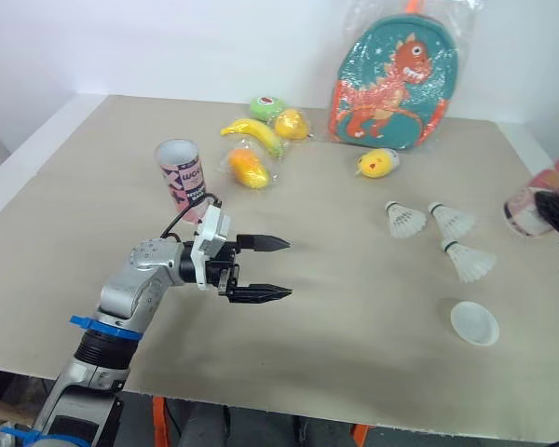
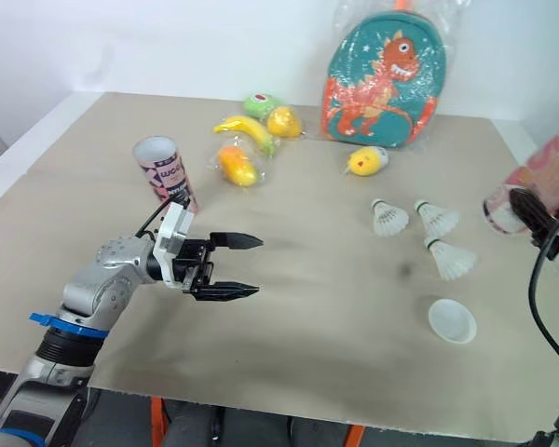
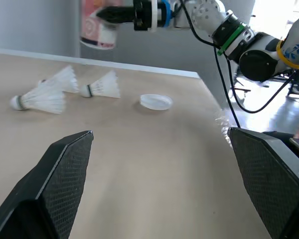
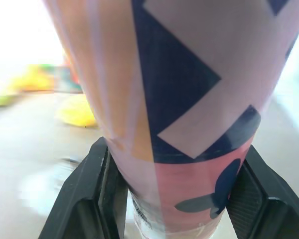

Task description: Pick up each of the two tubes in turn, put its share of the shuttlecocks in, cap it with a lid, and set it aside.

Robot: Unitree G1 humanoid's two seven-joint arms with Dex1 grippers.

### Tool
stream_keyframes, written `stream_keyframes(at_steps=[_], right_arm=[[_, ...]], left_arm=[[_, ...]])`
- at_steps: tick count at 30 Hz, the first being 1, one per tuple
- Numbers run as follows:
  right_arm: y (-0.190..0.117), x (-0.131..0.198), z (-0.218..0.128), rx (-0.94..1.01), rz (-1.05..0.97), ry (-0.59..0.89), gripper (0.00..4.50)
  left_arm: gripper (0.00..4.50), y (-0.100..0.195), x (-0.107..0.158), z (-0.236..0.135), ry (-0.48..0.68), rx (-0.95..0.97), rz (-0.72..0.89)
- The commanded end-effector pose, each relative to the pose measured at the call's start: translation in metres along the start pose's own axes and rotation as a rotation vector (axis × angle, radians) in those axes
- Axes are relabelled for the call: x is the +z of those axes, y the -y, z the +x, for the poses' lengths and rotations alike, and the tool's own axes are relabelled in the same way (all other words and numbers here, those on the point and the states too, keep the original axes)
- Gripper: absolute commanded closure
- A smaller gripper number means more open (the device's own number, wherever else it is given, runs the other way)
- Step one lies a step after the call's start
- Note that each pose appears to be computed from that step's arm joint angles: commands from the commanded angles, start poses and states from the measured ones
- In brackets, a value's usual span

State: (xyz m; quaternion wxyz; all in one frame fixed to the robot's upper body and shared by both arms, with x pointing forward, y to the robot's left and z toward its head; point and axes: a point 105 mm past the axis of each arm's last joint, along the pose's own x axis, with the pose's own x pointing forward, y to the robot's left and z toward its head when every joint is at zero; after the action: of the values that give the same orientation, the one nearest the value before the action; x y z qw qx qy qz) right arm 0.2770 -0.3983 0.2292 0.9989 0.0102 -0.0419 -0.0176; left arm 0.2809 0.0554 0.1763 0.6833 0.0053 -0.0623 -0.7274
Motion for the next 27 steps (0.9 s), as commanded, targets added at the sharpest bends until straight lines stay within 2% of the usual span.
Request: stream_keyframes(at_steps=[1,3,6,11,16,27], right_arm=[[0.026,0.016,-0.021,-0.101,0.031,0.062,1.87],[0.035,0.007,-0.025,-0.136,0.070,0.046,1.87],[0.050,-0.023,-0.030,-0.201,0.142,-0.029,1.87],[0.061,-0.054,-0.034,-0.259,0.222,-0.103,1.87],[0.060,-0.077,-0.038,-0.254,0.277,-0.159,1.87],[0.054,-0.115,-0.042,-0.266,0.266,-0.268,1.87]], left_arm=[[0.00,-0.002,0.006,0.003,0.026,-0.012,0.024],[0.00,-0.002,0.006,0.006,0.038,-0.015,0.028],[0.00,-0.007,0.008,0.013,0.073,-0.004,0.040],[0.00,-0.007,0.007,0.015,0.080,0.000,0.048],[0.00,-0.008,0.007,0.013,0.076,0.012,0.053],[0.00,-0.008,0.006,0.009,0.070,0.015,0.058]])
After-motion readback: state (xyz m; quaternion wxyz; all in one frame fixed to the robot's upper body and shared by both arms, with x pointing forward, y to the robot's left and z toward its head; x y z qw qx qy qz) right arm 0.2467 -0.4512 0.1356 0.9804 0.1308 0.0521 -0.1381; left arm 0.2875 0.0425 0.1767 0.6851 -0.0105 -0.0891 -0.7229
